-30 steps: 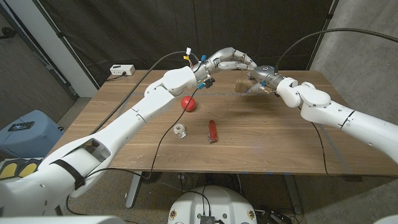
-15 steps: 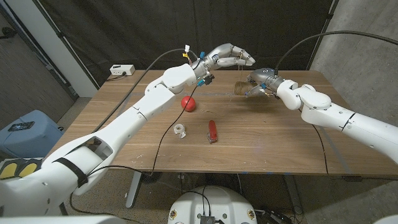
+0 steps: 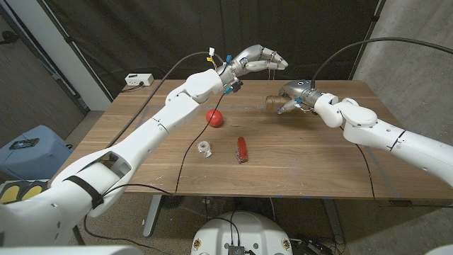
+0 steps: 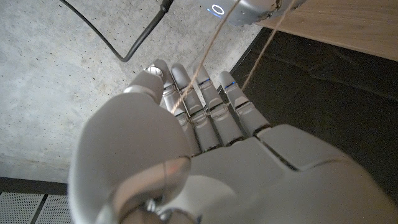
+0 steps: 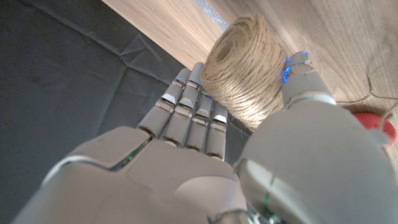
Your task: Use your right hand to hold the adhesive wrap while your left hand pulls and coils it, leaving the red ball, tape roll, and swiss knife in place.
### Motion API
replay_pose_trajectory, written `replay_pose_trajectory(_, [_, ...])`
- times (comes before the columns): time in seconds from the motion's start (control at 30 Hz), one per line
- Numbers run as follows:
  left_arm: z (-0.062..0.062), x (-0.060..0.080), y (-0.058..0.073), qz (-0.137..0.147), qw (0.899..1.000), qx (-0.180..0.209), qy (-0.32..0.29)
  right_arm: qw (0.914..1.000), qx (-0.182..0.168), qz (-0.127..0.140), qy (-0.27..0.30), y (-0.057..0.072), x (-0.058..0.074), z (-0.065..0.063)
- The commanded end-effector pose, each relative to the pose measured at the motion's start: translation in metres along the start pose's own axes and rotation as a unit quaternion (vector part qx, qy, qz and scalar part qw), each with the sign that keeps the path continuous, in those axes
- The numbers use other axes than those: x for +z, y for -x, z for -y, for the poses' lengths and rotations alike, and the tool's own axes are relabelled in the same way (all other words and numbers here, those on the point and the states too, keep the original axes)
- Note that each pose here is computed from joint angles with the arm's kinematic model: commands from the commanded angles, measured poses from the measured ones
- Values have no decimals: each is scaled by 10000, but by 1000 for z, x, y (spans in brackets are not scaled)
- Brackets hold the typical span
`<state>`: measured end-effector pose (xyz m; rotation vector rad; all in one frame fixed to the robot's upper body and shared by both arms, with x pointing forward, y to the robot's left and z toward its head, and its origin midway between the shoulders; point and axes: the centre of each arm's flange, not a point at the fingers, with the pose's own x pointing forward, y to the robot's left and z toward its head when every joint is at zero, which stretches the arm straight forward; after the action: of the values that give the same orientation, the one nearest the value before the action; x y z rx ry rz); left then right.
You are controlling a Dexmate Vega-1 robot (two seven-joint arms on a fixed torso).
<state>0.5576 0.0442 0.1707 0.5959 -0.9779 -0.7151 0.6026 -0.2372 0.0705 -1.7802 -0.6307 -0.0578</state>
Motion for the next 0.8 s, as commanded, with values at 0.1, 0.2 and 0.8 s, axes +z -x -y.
replay_pose_trajectory(0.1, [-10, -3, -6, -17, 10000, 62, -64, 9997, -56, 238, 57, 3, 14, 1])
replay_pose_trajectory(0.2, [-11, -3, -8, -10, 9999, 64, -88, 9996, -68, 280, 69, 4, 16, 1])
replay_pose_trajectory(0.8, [-17, -7, -11, -86, 9998, 136, -112, 9986, -164, 505, 38, 13, 28, 6])
